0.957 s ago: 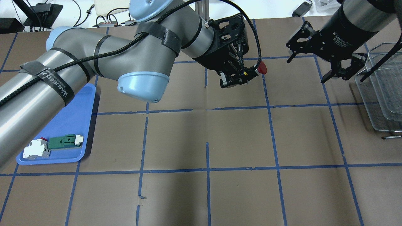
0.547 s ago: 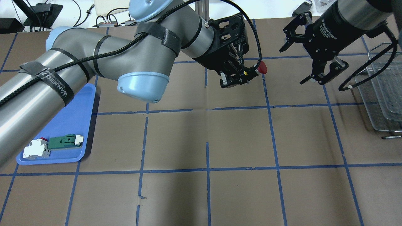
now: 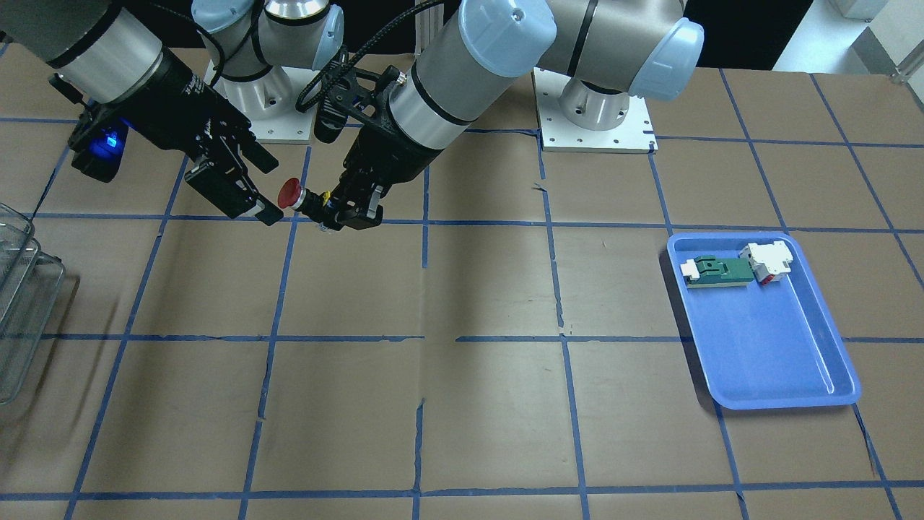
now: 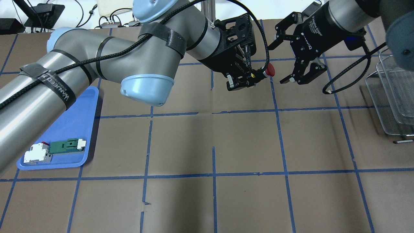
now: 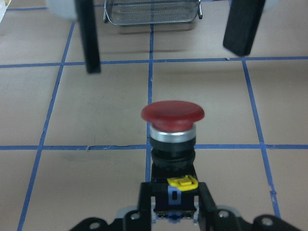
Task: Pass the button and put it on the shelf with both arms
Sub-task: 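Bring the open right gripper to the red button held by the left gripper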
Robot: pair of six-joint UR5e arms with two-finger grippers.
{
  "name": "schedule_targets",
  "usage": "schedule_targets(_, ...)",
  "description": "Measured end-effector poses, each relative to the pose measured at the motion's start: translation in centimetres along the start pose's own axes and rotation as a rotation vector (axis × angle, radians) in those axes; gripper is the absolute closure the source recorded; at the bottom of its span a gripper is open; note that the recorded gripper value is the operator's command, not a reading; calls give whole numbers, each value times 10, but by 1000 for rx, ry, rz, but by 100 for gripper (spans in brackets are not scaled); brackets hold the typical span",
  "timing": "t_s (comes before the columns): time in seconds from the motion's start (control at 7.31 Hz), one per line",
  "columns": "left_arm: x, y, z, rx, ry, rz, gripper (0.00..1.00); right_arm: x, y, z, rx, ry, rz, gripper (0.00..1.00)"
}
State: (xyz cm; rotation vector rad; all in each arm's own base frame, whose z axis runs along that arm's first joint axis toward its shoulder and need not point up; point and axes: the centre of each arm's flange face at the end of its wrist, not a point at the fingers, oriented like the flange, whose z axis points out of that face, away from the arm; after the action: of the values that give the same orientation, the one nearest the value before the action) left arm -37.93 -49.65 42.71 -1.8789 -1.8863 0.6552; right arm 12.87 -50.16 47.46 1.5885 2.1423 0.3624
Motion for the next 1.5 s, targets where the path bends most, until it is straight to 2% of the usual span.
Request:
schedule_targets(0.41, 2, -3, -5, 5, -6, 5, 100, 4, -1, 7, -39, 37, 78, 0)
schedule_targets(0.96, 2, -3, -4, 4, -5, 6, 100, 9, 0, 9, -52, 68, 101, 1)
schedule_targets(1.23, 2, -3, -5, 5, -6, 6, 100, 9, 0, 11, -56, 80, 108, 15)
schedule_targets(1.37, 3, -4, -6, 6, -9, 7, 100, 10, 0, 11, -58, 82, 109, 15)
schedule_targets(1.5, 4, -5, -8, 7, -11, 9, 100, 10, 0, 11, -59, 83, 109, 27)
